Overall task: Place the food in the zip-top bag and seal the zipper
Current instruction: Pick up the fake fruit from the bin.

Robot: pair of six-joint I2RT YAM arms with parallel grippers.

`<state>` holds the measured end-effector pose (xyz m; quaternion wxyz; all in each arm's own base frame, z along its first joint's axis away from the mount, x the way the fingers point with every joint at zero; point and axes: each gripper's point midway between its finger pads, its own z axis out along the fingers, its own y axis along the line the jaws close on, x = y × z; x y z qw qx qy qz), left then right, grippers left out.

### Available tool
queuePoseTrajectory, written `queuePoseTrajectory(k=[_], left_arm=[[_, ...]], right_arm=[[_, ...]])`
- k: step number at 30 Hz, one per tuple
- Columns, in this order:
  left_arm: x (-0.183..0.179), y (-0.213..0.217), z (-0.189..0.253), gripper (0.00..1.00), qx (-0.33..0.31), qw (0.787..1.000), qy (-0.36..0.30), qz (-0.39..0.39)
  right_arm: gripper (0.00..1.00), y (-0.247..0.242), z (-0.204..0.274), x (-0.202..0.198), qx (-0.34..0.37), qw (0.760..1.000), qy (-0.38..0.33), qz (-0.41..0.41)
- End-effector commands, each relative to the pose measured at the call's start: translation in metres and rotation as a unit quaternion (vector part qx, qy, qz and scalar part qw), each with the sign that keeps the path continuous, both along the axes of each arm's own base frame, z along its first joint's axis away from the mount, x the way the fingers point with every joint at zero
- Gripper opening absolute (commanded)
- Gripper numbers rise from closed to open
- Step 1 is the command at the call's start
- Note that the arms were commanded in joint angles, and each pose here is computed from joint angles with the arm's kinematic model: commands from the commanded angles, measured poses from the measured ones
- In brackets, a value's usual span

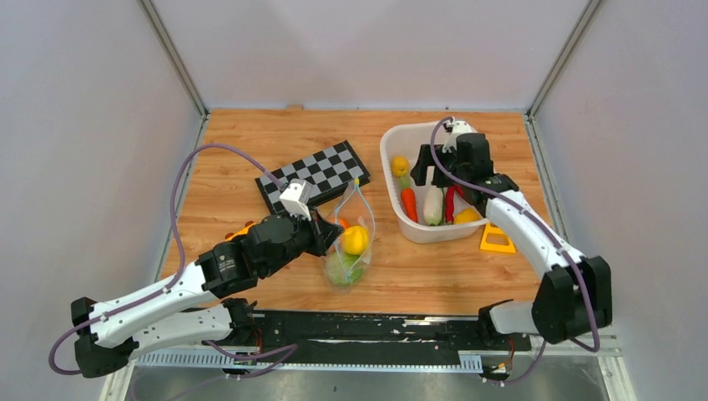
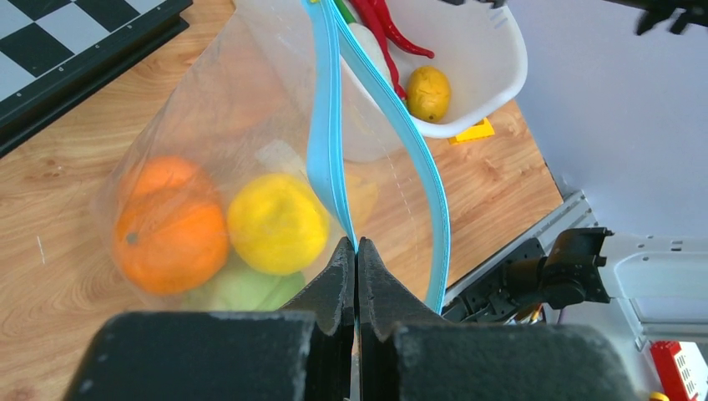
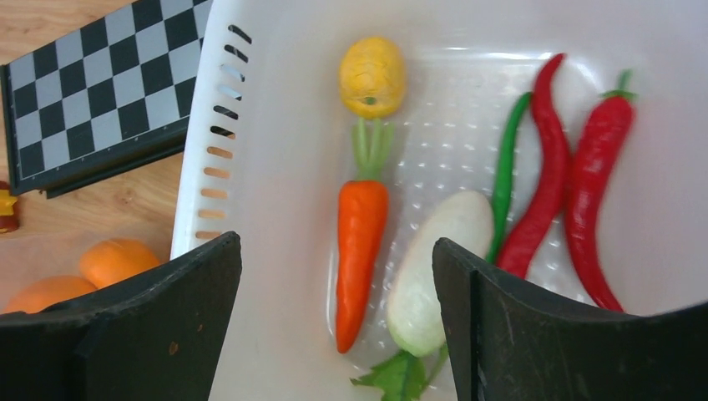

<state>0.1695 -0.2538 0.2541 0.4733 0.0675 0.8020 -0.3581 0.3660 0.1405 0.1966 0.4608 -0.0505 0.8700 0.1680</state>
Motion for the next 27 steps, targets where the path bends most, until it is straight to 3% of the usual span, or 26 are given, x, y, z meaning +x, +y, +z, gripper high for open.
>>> queuePoseTrajectory(k=[1,13,17,27], left_arm=[[0.001,0.005,0.018,0.00,-0.017,1.000,-0.019,0.009],[0.001,0.006,0.017,0.00,-0.014,1.000,-0.017,0.009],[0.001,0.006,0.015,0.00,-0.012,1.000,-0.016,0.010],[0.002,0.005,0.016,0.00,-0.012,1.000,-0.016,0.010]], right_arm=[[0.85,0.029,-0.004,0.033,0.065,0.997,0.005,0.034],[0.83,0.049,-0.064,0.111,0.065,0.993,0.077,0.057],[0.80,0.050,-0.084,0.122,0.057,0.991,0.112,0.049],[0.74,0.051,-0.110,0.133,0.054,0.992,0.105,0.050]])
